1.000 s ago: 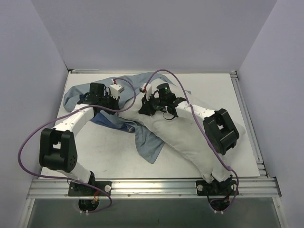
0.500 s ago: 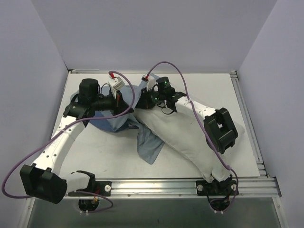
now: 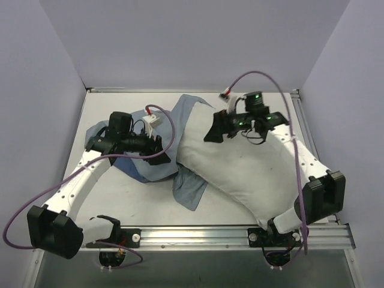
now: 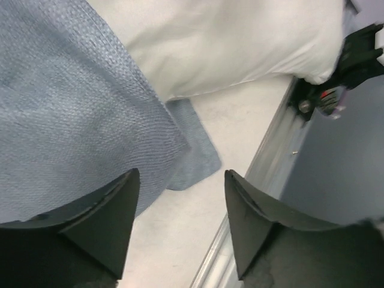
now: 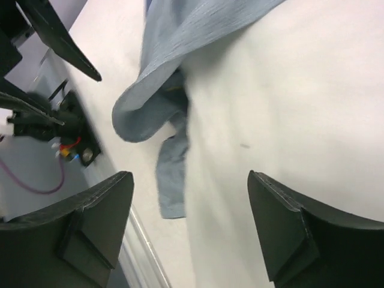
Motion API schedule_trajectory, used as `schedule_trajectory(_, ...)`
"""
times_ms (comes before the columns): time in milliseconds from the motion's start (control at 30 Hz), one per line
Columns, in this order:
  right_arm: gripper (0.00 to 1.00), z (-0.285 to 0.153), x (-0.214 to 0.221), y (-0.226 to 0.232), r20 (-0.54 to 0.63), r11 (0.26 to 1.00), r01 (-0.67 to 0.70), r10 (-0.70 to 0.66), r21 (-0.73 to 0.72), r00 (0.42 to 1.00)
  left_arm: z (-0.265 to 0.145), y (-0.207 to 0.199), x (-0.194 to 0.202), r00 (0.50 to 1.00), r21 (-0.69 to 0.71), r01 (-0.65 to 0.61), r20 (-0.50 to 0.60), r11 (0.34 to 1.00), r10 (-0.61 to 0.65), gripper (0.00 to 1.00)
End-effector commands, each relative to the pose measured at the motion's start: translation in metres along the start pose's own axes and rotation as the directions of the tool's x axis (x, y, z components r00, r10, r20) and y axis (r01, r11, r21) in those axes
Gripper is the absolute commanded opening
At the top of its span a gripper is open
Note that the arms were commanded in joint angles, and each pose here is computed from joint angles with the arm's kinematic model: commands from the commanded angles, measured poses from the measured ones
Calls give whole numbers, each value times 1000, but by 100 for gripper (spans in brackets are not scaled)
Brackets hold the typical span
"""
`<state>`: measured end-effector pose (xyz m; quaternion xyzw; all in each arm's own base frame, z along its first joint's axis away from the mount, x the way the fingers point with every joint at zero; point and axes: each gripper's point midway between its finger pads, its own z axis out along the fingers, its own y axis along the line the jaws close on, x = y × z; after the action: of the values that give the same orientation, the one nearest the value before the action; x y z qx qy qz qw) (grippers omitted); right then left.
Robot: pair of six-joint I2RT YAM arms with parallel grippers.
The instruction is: Put the pillow into the pillowcase
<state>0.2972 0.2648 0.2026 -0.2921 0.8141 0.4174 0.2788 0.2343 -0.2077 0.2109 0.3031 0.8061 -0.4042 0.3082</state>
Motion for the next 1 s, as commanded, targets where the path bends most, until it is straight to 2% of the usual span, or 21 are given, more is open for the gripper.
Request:
schedule_trajectory(0,88,-68,-47,-31,75,983,90,-103,162,992,-1,13,-51,980,-95,-190,43,977,195,74)
schedule_trajectory(33,92,-84,-64,-59,112,965,55,-86,258,990,-2,18,-79,963,-157,-250,62,955,262,77)
schedule_trajectory(67,94,-78,-68,-85,106,956,4,-36,293,994,1,24,-97,953,-186,-274,77,944,292,79)
schedule_trajectory(133,95,-94,-108,-117,172,919,-36,-35,393,985,26,57,-113,958,-270,-267,28,925,284,84)
schedule_trajectory(167,95,-88,-107,-152,167,904,-97,29,415,985,39,72,-140,956,-295,-269,38,917,292,84)
schedule_trajectory(233,96,-94,-131,-174,211,888,-133,42,440,977,52,90,-166,962,-343,-232,59,911,267,86)
schedule_trajectory(267,96,-84,-124,-203,202,877,-181,99,444,974,49,94,-200,952,-388,-222,113,894,286,86)
schedule_trajectory(300,96,-80,-126,-211,211,876,-211,128,434,969,72,118,-198,966,-394,-189,89,900,242,86)
schedule_trajectory(367,96,-65,-130,-221,213,896,-242,171,373,962,103,146,-199,980,-413,-133,81,901,182,86)
schedule_trajectory(400,96,-60,-130,-220,212,904,-254,189,345,959,103,143,-226,968,-416,-148,126,897,218,86)
schedule_trajectory(467,96,-40,-116,-220,181,911,-298,254,286,950,127,166,-224,971,-450,-145,104,881,213,86)
schedule_trajectory(500,96,-27,-110,-208,150,923,-296,265,245,952,128,165,-239,964,-455,-149,131,878,232,85)
schedule_trajectory(667,93,-1,-76,-176,46,950,-279,275,144,960,149,185,-219,982,-448,-117,81,886,171,77)
schedule_trajectory(767,81,7,-66,-164,14,959,-252,253,128,967,155,184,-202,987,-423,-118,46,899,151,71)
schedule_trajectory(800,71,9,-63,-163,6,960,-251,253,125,968,156,184,-197,989,-420,-117,37,900,145,66)
schedule_trajectory(867,59,11,-63,-160,2,963,-244,245,117,969,157,187,-189,991,-423,-111,19,899,132,60)
schedule_trajectory(900,46,11,-63,-160,2,964,-242,243,112,970,157,187,-188,991,-424,-114,18,898,134,54)
schedule_trajectory(967,33,12,-65,-155,3,969,-231,231,89,973,158,187,-187,991,-414,-116,16,903,135,46)
